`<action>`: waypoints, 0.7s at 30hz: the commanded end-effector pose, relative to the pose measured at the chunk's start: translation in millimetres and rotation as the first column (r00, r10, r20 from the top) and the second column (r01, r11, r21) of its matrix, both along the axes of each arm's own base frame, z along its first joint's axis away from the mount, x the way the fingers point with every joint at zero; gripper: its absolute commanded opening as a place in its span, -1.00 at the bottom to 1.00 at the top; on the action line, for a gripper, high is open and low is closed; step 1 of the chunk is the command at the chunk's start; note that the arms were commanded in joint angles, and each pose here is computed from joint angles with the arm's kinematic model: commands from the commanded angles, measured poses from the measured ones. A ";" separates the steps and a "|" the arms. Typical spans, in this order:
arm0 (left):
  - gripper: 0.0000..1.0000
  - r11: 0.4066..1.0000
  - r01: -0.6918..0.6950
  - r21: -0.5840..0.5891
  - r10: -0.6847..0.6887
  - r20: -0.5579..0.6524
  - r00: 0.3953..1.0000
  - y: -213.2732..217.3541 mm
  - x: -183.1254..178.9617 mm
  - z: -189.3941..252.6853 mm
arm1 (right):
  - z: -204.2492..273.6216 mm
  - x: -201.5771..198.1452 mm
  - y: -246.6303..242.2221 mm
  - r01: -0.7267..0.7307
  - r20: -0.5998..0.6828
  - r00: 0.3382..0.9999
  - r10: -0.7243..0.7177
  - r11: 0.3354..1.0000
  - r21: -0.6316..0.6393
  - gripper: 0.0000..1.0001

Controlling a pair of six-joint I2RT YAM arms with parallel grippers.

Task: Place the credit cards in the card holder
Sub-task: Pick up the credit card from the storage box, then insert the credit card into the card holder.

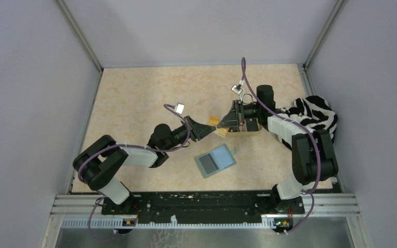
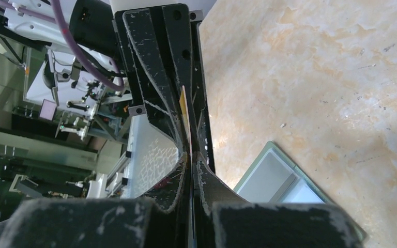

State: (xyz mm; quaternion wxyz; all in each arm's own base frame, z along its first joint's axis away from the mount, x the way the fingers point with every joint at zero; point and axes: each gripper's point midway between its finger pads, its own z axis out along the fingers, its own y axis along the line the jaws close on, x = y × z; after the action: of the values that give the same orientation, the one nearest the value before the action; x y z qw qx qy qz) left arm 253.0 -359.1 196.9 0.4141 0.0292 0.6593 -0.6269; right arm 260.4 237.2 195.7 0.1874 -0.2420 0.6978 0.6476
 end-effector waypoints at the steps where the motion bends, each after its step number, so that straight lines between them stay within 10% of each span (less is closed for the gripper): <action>1: -0.99 1.000 -0.015 -0.024 0.016 0.058 0.998 3.7 0.5 13.0 | 14.5 3.6 3.3 -0.030 0.097 0.995 0.028 0.999 0.021 -1.00; 3: -1.00 1.000 -0.017 -0.007 0.017 0.090 0.996 6.3 -1.9 12.3 | 13.6 4.2 3.2 -0.034 0.121 0.992 0.032 0.999 0.012 -0.98; 10: -1.00 0.973 0.111 0.201 -0.155 0.217 0.964 17.6 -24.1 -7.5 | 13.8 -1.8 -9.2 -0.069 0.373 0.921 0.109 0.990 -0.121 0.03; 21: -1.00 0.716 0.419 0.558 -0.551 0.083 0.830 22.4 -58.9 -55.7 | -4.4 -39.0 4.8 -0.217 0.480 0.837 0.264 0.964 -0.152 0.07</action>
State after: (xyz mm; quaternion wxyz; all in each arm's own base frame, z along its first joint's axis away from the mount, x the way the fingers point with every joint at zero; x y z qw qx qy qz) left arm 219.5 -345.7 168.6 0.3649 0.3128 0.7051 -0.5214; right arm 240.6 232.3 189.9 0.2604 -0.4310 0.6592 0.5585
